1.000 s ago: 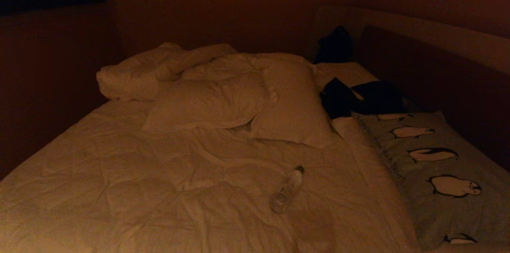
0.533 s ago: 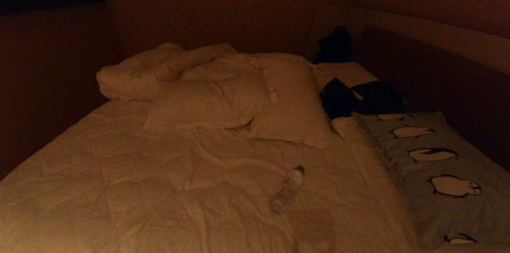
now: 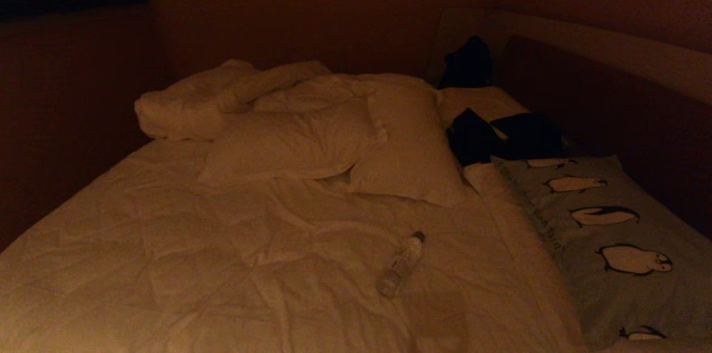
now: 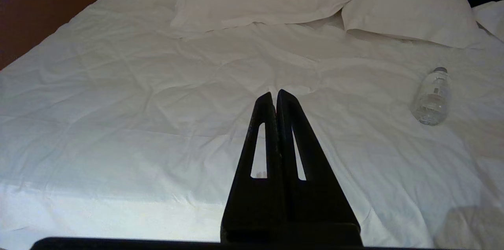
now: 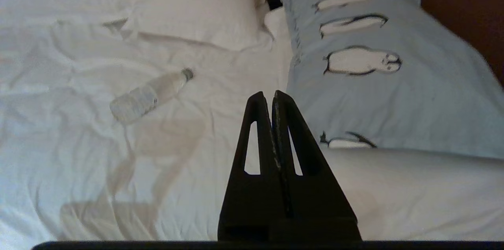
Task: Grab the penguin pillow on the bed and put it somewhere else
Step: Pick up the pillow
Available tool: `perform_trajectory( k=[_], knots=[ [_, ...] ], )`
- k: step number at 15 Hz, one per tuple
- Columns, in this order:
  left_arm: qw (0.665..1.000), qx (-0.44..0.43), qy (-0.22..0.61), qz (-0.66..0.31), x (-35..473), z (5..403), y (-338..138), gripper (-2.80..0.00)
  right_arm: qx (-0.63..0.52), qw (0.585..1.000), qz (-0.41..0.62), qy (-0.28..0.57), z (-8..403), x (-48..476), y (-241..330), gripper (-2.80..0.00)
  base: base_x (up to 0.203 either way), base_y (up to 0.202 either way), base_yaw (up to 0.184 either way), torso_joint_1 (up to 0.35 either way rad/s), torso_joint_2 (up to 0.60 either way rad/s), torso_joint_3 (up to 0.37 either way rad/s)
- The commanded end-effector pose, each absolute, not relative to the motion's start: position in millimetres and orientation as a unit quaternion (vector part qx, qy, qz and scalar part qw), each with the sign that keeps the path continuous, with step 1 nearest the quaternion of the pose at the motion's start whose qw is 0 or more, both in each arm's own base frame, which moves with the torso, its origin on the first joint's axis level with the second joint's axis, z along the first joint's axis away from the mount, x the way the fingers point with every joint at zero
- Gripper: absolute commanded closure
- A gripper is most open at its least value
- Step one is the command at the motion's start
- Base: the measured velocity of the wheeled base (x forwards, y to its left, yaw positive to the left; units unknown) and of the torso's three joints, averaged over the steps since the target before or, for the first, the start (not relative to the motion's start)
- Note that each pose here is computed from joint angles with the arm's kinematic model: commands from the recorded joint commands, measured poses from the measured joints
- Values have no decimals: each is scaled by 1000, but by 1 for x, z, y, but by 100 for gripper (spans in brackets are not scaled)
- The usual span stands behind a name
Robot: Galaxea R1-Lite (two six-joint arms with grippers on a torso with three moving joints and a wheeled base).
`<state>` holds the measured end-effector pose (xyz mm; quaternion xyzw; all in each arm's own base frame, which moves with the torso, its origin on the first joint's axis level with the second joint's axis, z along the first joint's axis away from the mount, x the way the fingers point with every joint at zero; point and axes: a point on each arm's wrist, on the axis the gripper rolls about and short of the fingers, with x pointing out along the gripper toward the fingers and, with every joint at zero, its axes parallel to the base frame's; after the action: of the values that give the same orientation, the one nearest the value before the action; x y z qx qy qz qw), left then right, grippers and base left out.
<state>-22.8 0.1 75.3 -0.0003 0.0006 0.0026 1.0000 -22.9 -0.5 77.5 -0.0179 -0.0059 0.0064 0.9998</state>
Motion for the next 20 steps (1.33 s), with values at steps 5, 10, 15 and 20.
perform_trajectory(
  k=[5, 10, 15, 20],
  knots=[
    [1000, -1, 1, 3, -23, 75, 0, 0, -10, 1000, 7, 0, 76, -23, -1, 0, 0, 0, 0, 0, 0, 0],
    [1000, -1, 0, 3, -23, 75, 0, 0, 4, 1000, 7, 0, 75, -23, -1, 0, 0, 0, 0, 0, 0, 0],
    [1000, 0, 1, 2, -23, 75, 0, 0, 3, 1000, 6, -1, 76, -23, -1, 0, 0, 0, 0, 0, 0, 0],
    [1000, 0, 1, 3, -23, 75, 0, 0, 4, 1000, 6, -2, 76, -23, -1, 0, 0, 0, 0, 0, 0, 0]
  ],
)
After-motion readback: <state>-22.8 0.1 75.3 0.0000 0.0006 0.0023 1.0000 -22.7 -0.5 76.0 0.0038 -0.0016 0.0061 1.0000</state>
